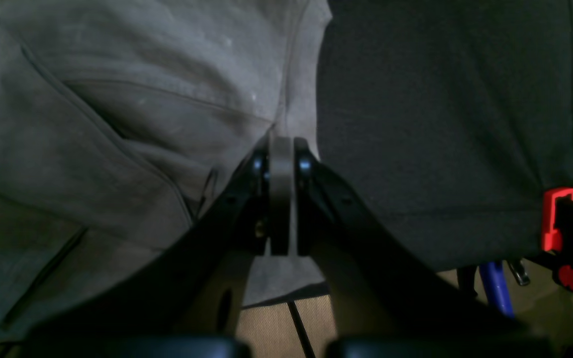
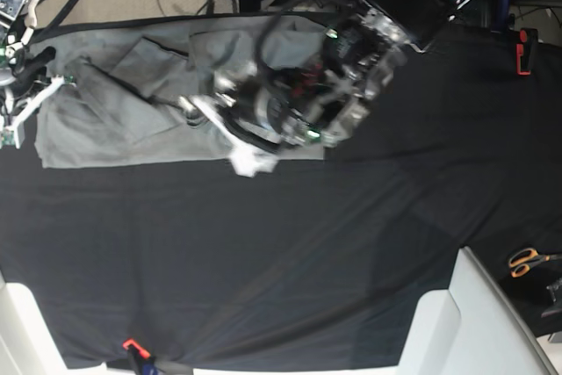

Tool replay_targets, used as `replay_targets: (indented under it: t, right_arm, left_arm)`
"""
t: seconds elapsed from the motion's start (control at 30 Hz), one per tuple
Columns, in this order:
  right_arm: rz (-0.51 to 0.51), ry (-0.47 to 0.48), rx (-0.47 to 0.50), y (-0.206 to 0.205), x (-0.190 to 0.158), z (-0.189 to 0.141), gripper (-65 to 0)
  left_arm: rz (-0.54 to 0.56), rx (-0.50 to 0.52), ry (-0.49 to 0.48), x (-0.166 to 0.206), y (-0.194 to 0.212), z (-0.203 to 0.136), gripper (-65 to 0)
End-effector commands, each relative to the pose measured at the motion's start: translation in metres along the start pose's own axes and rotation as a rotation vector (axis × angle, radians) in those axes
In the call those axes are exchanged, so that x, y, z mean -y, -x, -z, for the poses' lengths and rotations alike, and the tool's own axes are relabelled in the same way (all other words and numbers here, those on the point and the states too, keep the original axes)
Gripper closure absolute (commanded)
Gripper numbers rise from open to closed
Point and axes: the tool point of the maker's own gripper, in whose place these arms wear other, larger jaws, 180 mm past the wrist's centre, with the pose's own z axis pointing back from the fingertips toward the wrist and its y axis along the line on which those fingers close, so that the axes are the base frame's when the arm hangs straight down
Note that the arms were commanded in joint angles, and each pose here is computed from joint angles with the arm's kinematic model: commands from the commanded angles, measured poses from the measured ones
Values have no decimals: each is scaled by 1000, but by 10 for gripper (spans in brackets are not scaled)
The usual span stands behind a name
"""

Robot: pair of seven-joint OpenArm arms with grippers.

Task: Fold the T-shirt properly
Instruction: 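Press and adjust the folded layer with the left gripper toward the right gripper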

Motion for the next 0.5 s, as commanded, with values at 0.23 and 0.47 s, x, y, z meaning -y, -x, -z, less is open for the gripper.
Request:
replay_targets:
  t: [0.23, 0.47]
  right_arm:
    - [-2, 18, 43, -13, 7, -4, -8]
    - [-2, 16, 44, -14, 6, -3, -8]
  left_arm:
    - [-210, -17, -82, -45, 4, -2, 0]
    - [-199, 6, -79, -41, -9, -5, 0]
